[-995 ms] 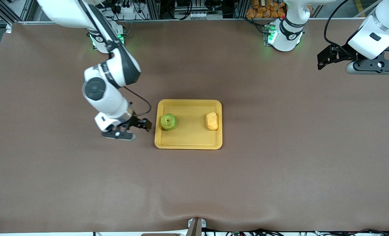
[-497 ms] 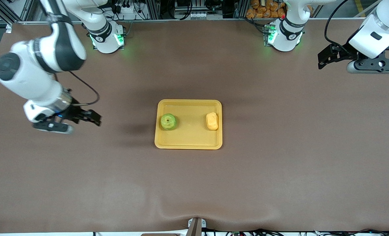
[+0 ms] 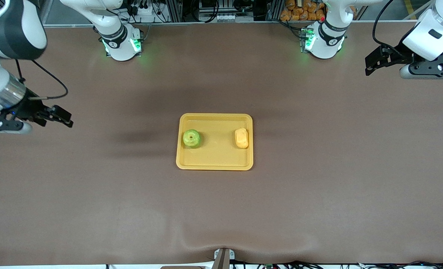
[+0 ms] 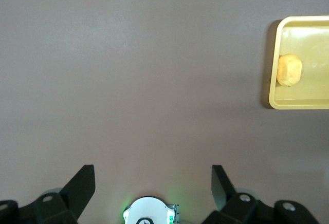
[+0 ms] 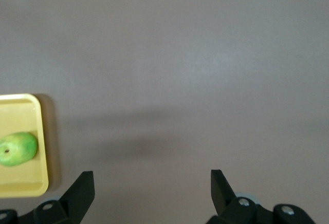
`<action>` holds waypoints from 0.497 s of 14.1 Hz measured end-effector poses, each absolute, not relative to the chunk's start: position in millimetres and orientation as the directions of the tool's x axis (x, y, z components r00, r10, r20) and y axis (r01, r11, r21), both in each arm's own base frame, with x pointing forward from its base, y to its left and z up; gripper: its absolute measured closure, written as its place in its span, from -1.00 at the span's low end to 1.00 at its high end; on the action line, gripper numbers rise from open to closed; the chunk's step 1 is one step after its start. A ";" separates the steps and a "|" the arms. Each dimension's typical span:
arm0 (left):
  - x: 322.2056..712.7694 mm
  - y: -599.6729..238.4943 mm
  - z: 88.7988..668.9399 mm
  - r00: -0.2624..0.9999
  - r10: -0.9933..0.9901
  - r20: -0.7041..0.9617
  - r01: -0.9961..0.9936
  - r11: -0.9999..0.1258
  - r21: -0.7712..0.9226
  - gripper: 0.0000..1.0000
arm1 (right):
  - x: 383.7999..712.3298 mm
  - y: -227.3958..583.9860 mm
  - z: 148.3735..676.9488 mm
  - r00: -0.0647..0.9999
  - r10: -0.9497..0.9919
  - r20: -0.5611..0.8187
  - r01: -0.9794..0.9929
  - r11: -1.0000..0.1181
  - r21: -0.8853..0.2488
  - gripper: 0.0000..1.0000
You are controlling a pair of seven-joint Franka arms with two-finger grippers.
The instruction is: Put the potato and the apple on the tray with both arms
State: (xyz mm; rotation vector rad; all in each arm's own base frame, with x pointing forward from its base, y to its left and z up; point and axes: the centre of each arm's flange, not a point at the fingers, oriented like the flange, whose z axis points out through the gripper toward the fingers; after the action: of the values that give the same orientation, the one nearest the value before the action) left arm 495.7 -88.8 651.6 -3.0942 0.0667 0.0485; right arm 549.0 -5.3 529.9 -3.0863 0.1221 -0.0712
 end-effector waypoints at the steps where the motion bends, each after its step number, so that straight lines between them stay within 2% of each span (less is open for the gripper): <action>1: 495.4 -88.7 651.5 0.999 -0.042 -0.034 -0.044 -0.998 -0.046 -1.00 | 545.1 -3.4 545.4 0.997 -0.075 0.028 -0.073 -0.996 -0.053 -1.00; 7: 495.2 -87.8 651.2 0.998 -0.041 -0.038 -0.042 -0.998 -0.046 -1.00 | 543.7 5.7 618.7 0.997 -0.052 0.065 -0.048 -0.997 -0.055 -1.00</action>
State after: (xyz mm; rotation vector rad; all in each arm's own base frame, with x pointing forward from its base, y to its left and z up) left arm 495.2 -87.8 651.2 -3.0934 0.0641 0.0571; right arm 543.7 5.7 618.7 -3.0854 0.0776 -0.1023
